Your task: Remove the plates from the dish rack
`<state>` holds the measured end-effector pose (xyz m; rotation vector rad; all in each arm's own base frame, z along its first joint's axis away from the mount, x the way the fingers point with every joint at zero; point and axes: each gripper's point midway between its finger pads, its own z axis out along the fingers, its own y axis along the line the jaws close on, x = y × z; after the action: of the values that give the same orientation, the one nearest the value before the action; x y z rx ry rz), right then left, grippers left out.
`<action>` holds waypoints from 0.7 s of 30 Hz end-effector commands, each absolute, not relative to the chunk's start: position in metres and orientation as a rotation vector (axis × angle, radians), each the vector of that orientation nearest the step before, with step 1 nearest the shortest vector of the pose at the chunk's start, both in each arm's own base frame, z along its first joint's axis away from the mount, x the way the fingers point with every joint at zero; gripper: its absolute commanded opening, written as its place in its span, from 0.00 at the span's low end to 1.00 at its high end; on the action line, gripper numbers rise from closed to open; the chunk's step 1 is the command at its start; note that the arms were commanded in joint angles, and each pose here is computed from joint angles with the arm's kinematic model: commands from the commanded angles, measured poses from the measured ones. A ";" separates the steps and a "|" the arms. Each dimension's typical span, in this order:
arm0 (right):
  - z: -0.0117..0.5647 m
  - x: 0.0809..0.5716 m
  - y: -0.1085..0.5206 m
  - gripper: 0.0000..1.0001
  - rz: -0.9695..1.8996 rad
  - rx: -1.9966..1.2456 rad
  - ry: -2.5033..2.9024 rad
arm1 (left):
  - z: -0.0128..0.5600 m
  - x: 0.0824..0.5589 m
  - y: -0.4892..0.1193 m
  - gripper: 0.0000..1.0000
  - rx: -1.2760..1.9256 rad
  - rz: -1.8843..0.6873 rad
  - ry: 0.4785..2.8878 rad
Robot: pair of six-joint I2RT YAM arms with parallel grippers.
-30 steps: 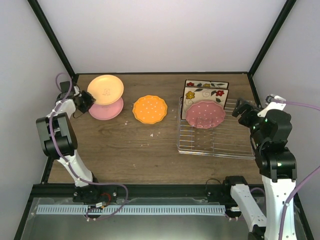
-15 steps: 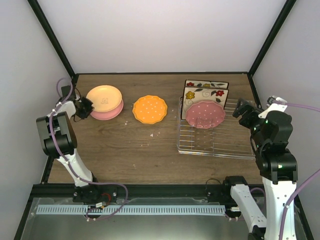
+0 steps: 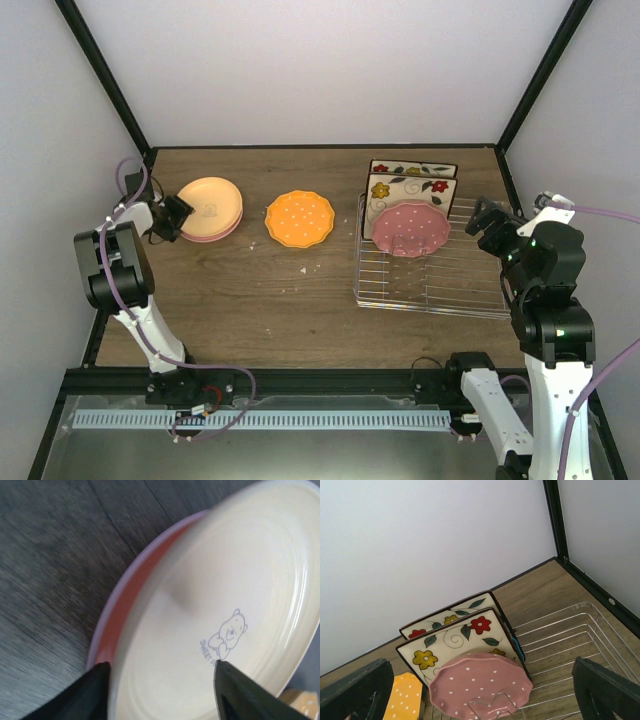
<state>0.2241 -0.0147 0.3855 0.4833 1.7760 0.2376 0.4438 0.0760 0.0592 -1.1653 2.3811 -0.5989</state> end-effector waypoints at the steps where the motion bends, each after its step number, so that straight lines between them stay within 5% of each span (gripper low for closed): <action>1: 0.396 0.220 -0.018 1.00 0.238 0.498 1.742 | 0.061 0.429 0.080 0.77 -1.195 -0.545 2.410; 8: 0.389 0.222 -0.015 1.00 0.259 0.497 1.750 | 0.079 0.425 0.081 0.98 -1.175 -0.521 2.406; 21: 0.381 0.225 -0.012 1.00 0.269 0.481 1.765 | 0.116 0.419 0.096 1.00 -1.151 -0.382 2.372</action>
<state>0.2260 -0.0118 0.3767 0.4815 1.7919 0.2552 0.4245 0.0863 0.0933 -1.1603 2.3975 -0.4618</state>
